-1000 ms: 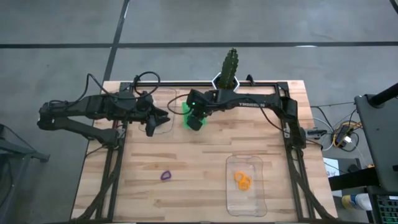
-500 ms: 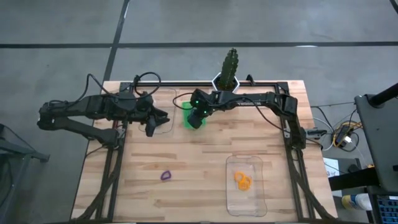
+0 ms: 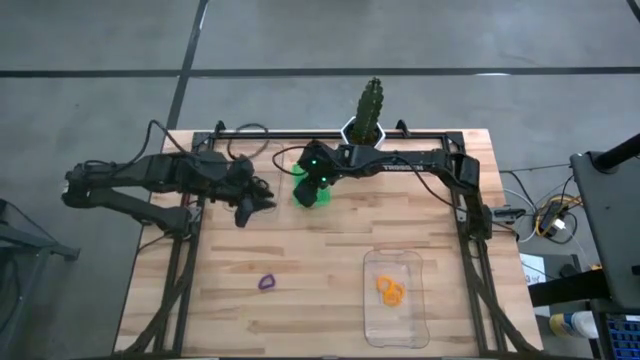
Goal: Sort spring keychains
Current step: Put the violet spring keychain into the green bin
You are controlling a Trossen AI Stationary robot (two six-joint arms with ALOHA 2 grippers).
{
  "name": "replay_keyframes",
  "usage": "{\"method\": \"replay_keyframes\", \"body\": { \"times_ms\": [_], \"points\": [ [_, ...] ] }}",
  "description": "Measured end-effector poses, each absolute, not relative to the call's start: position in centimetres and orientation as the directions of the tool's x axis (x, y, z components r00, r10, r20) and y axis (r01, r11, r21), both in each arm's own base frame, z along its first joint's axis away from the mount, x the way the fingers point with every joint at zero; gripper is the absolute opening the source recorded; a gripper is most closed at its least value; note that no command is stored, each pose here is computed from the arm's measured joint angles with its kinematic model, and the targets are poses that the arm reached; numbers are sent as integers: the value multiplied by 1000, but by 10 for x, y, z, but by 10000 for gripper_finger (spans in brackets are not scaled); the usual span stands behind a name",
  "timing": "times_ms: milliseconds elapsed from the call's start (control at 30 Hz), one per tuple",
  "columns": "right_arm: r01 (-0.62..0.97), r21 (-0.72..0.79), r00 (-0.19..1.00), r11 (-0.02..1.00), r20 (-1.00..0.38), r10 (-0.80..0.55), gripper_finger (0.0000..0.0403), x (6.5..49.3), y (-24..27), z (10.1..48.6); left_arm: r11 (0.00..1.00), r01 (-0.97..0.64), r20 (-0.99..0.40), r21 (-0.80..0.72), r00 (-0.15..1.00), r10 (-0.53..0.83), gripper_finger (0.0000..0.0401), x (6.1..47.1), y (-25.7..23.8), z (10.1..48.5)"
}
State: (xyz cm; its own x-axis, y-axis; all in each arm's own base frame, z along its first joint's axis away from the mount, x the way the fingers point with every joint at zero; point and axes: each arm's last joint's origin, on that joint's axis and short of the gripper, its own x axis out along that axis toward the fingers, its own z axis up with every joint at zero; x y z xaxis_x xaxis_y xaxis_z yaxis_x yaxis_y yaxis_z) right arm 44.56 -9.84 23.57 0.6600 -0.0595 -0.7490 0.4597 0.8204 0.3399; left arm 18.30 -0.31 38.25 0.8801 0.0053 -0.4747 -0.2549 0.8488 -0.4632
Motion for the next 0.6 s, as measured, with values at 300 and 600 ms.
{"method": "replay_keyframes", "body": {
  "times_ms": [300, 600],
  "points": [
    [290, 342, 781, 894, -625, -14, 211, 452, -54, 316, 856, -100, -599, -507, 756, -266, 156, 199, -37, 347],
    [239, 340, 745, 910, -665, 53, 203, 431, -11, 375, 900, -22, -733, -435, 589, -340, 156, 204, -95, 310]
  ]
}}
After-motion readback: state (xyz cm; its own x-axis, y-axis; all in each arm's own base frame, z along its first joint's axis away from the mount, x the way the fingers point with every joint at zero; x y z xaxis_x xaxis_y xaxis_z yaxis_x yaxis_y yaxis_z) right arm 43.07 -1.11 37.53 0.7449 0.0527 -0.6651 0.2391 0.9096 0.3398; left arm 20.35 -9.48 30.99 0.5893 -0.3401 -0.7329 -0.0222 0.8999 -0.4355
